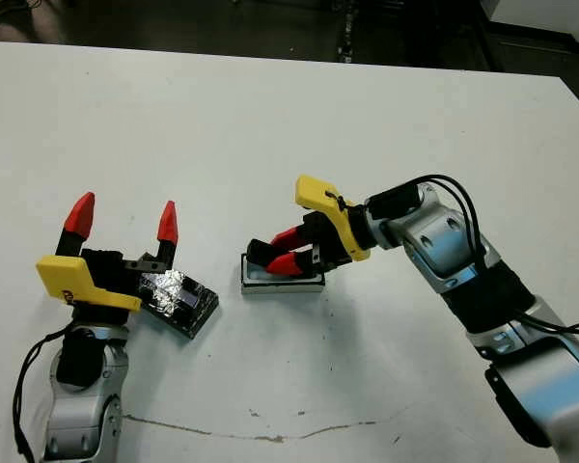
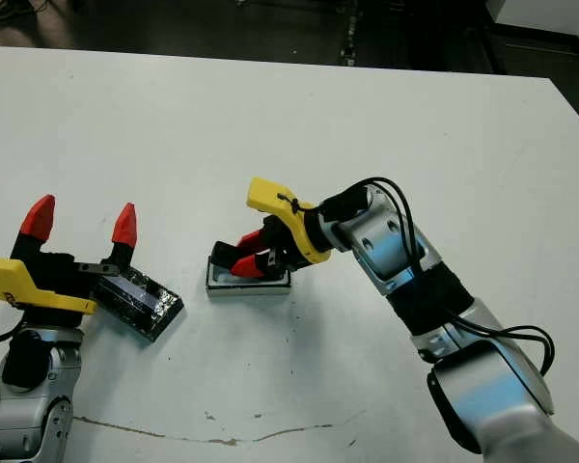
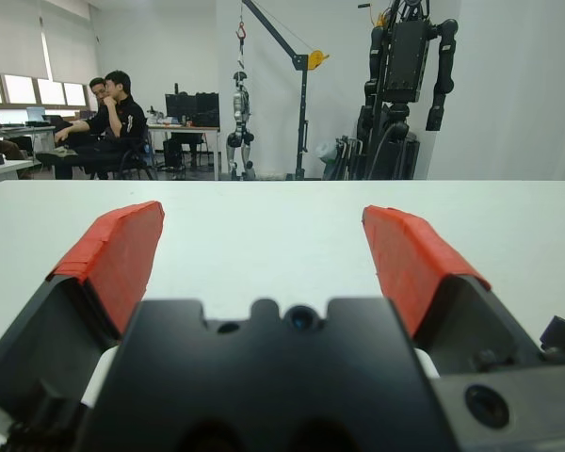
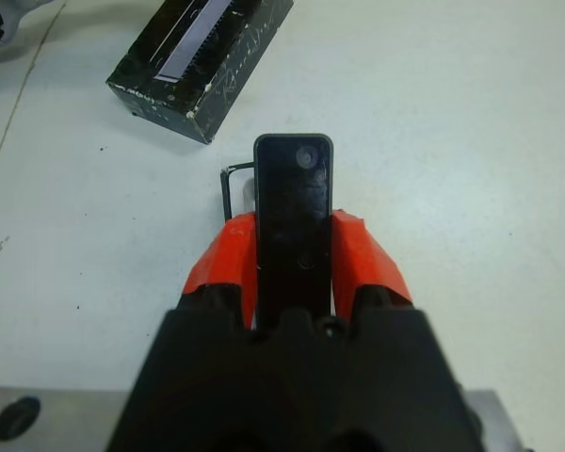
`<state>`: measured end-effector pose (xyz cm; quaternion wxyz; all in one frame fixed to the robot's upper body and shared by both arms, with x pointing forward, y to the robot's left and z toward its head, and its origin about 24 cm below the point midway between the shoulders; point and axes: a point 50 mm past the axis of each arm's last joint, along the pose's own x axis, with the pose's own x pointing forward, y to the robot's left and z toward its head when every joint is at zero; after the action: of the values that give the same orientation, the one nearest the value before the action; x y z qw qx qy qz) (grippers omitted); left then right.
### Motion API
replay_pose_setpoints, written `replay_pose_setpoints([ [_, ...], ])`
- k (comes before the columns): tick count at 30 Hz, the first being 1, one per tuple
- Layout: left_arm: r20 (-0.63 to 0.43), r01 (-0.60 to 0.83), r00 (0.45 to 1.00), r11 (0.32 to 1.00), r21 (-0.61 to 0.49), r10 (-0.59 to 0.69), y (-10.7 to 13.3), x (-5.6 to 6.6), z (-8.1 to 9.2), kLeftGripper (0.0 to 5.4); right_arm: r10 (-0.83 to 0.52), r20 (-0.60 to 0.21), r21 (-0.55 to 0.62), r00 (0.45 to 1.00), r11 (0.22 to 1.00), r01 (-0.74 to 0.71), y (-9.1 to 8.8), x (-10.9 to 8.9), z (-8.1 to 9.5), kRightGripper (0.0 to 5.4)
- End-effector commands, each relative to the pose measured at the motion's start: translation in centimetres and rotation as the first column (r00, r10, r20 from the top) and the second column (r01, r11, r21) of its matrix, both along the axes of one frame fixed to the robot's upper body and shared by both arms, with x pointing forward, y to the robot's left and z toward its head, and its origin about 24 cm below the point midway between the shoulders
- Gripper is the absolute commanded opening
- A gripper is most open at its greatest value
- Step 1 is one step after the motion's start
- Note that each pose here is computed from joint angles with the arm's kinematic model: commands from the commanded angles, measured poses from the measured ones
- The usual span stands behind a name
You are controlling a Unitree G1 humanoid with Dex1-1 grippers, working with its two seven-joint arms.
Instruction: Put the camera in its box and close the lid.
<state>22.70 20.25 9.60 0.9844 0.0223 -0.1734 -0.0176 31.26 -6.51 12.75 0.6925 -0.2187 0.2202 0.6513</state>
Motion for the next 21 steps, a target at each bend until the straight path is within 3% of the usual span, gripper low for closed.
replay_pose_setpoints([
  [1, -0.021, -0.007, 1.000, 1.000, 0.004, 0.007, 0.0, -0.2, -0.5, 5.40, -0.017, 0.015, -0.024, 1.000, 1.000, 0.017, -0.6, 0.0, -0.3, 1.67],
  [21, -0.017, -0.004, 1.000, 1.000, 0.001, 0.004, 0.0, -0.1, -0.3, 5.40, -0.055, -0.002, -0.050, 0.998, 0.997, 0.055, -2.5, 0.6, -0.8, 1.67],
])
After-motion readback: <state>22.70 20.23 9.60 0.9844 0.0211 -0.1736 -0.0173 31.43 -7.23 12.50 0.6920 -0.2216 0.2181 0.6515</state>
